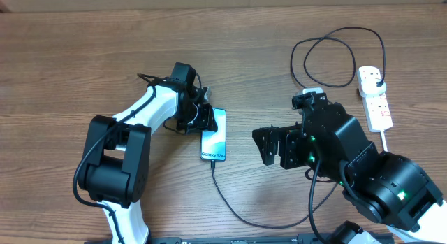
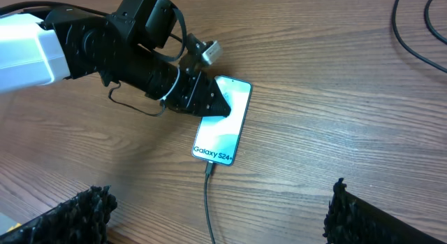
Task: Plug charger to phone and switch on socket
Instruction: 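Move the right gripper over to the white power strip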
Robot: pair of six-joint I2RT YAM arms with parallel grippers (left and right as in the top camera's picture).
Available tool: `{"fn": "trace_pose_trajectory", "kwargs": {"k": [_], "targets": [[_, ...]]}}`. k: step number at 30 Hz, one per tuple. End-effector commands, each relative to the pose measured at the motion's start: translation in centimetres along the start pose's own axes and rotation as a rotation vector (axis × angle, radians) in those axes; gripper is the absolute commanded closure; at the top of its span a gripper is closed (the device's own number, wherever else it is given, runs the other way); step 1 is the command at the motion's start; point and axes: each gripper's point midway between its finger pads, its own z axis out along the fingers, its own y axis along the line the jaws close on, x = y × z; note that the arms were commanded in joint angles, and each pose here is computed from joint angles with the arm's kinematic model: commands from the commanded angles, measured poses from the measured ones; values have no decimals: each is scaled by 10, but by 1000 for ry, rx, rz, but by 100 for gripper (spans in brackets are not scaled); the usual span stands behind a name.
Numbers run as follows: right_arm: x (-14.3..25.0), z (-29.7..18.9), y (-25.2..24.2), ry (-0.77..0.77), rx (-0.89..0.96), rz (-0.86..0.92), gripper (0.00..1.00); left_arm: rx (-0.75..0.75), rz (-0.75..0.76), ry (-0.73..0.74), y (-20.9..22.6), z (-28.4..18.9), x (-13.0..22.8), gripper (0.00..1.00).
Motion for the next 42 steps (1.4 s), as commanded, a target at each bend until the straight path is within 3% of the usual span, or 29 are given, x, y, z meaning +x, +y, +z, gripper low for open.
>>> {"fn": "trace_pose_trajectory", "kwargs": {"k": [1, 24, 32, 42], "targets": [[-6, -5, 0, -25, 2, 10, 0, -362, -64, 89, 85, 29, 29, 63], [1, -5, -4, 0, 18, 34, 0, -379, -69, 109, 87, 27, 34, 63], [1, -5, -4, 0, 18, 34, 0, -272, -17, 145, 71, 32, 39, 63], [2, -5, -5, 6, 22, 34, 0, -167, 26, 163, 54, 35, 41, 55]]}}
